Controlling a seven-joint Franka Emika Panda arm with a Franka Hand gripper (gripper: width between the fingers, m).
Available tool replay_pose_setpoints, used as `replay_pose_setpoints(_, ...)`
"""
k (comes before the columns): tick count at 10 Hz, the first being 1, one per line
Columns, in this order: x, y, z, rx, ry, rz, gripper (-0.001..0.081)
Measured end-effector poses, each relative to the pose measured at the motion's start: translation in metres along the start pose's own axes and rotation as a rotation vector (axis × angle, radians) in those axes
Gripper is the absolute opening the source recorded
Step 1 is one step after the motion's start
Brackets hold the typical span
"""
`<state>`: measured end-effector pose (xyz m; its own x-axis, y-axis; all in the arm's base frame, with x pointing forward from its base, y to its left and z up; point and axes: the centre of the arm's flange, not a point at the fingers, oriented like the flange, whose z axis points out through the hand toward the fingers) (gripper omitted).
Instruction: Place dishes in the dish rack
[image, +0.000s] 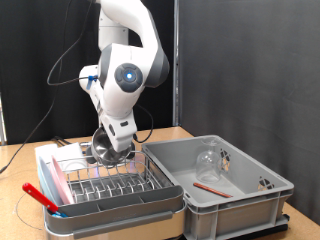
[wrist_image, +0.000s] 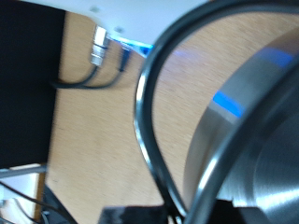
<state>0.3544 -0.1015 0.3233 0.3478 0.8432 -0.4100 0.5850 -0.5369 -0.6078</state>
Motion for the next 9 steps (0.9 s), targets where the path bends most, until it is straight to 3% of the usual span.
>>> replay_pose_setpoints(5, 0.003, 0.05, 0.0, 0.148, 0.011, 0.007, 0.0044)
replay_pose_setpoints(9, 0.017, 0.088, 0.002, 0.292, -0.012, -0.079, 0.0044)
